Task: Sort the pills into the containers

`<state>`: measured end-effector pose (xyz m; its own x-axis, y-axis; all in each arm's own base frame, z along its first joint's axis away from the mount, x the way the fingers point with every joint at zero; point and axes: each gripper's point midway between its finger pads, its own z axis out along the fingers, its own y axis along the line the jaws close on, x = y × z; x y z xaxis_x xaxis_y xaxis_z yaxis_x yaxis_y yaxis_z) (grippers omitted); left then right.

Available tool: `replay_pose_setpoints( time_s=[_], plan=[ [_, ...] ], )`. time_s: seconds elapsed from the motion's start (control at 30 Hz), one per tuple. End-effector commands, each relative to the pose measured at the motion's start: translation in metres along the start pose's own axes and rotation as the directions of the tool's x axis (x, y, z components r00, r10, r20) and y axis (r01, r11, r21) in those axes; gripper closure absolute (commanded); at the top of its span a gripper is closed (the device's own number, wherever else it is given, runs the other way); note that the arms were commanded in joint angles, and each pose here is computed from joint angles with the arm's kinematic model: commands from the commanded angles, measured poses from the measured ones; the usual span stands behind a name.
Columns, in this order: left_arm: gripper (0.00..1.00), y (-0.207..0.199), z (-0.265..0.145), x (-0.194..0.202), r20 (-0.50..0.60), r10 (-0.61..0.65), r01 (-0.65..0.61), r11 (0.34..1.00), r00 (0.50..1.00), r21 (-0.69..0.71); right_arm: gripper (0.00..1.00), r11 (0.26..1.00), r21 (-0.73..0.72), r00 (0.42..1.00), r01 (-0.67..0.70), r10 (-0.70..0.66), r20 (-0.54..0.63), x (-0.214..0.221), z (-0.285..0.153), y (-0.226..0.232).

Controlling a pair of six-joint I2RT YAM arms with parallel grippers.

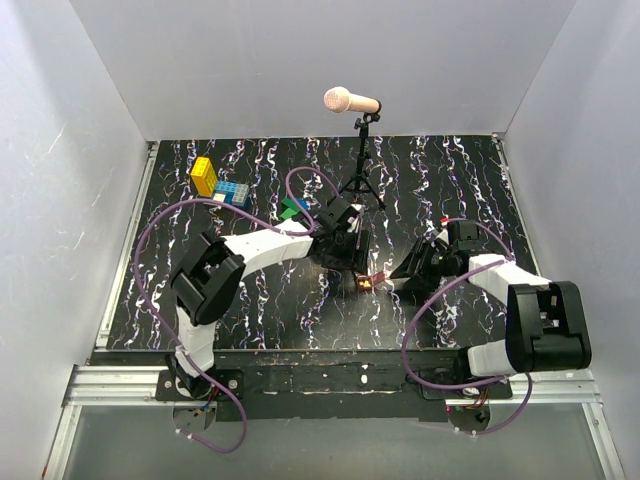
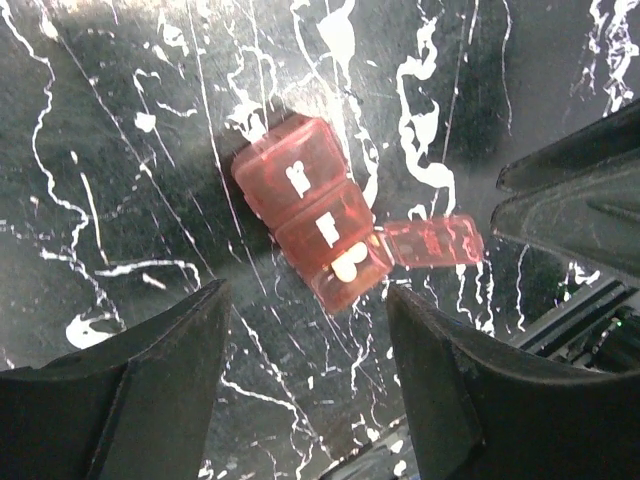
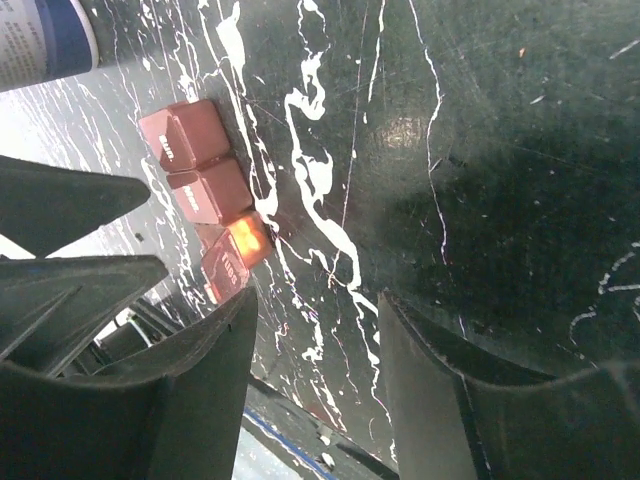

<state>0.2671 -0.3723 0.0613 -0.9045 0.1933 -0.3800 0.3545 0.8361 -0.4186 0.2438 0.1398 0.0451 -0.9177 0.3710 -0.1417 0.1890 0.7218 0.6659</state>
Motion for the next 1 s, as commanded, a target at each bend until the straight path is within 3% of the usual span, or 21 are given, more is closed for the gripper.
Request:
replay_pose_setpoints(
  time_s=[0.0, 0.4, 0.97],
  plan=[
    [0.39, -0.003, 0.006, -0.019, 0.056, -0.005, 0.005, 1.000, 0.998, -0.001, 0.43, 0.995, -0.098, 1.000, 0.010, -0.012, -0.016, -0.003, 0.008, 0.014],
    [0.49, 0.004, 0.025, -0.022, 0.090, -0.046, 0.047, 0.999, 0.995, -0.009, 0.47, 0.992, -0.127, 0.998, -0.003, -0.005, -0.067, 0.002, 0.024, 0.022],
    [0.66, 0.021, 0.051, 0.006, 0.022, -0.093, 0.093, 0.996, 0.995, -0.014, 0.50, 0.987, -0.160, 0.994, 0.009, -0.025, -0.103, 0.008, 0.034, 0.041]
  ],
)
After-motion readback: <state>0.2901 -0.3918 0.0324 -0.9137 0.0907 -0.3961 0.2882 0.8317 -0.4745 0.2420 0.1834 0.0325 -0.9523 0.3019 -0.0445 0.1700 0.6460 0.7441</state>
